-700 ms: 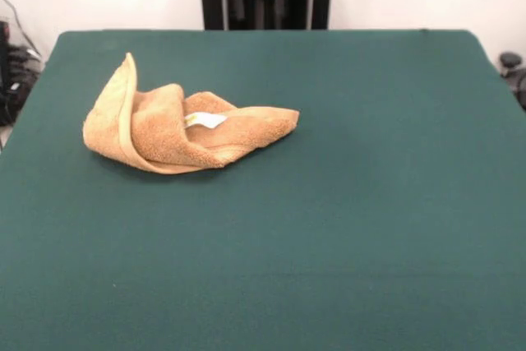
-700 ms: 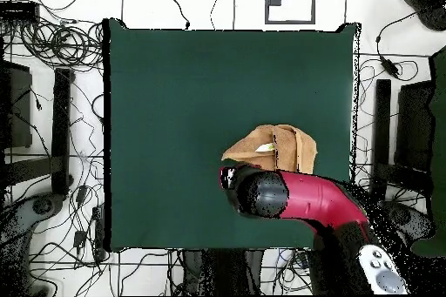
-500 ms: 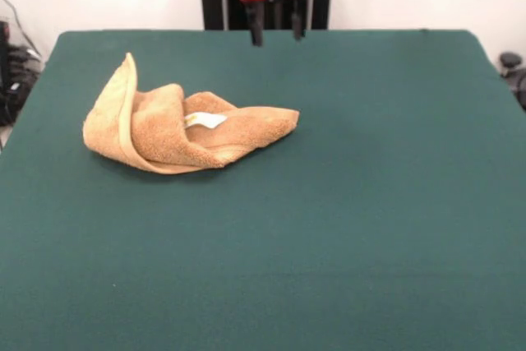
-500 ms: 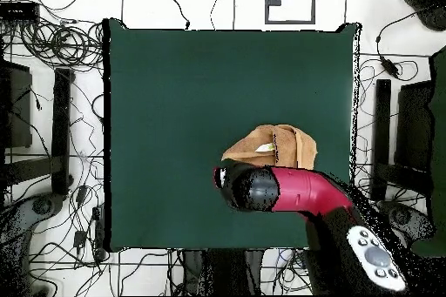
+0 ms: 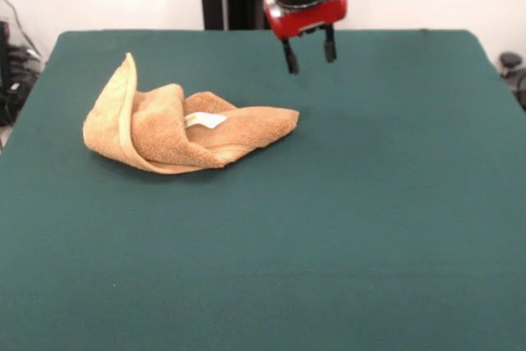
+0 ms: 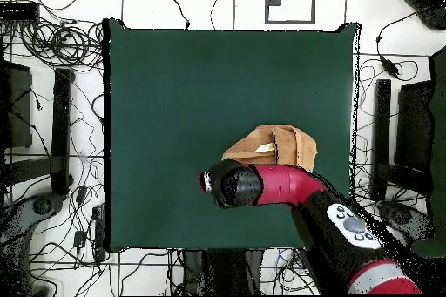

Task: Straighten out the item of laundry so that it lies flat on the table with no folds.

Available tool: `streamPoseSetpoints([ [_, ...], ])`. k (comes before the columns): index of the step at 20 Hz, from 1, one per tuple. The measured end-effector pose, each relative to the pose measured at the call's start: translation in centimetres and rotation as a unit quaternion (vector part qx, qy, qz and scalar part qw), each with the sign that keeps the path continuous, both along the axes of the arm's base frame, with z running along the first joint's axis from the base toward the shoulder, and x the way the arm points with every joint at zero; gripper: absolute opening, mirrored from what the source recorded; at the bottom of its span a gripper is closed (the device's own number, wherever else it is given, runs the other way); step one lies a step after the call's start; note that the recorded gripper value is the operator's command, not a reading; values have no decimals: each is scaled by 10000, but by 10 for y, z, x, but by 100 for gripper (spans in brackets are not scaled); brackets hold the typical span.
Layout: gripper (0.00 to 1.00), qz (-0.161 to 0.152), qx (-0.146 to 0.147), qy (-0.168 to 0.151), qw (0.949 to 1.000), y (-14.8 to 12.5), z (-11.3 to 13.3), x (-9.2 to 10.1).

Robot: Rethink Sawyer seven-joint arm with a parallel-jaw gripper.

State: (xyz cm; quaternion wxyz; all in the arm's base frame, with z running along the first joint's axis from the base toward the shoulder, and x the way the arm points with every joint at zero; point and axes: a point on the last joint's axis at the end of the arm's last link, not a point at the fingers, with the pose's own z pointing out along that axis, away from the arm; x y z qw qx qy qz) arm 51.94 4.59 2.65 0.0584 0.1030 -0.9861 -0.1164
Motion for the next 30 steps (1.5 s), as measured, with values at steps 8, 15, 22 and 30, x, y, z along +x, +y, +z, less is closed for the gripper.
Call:
streamPoseSetpoints([
  [8,100,-17,313,157,9994,11,-17,-6],
  [15,100,127,154,-102,9997,-11,-21,5],
  [22,100,-32,186,-737,9971,-20,-14,30],
  [30,100,252,-159,-1627,9862,-16,12,59],
])
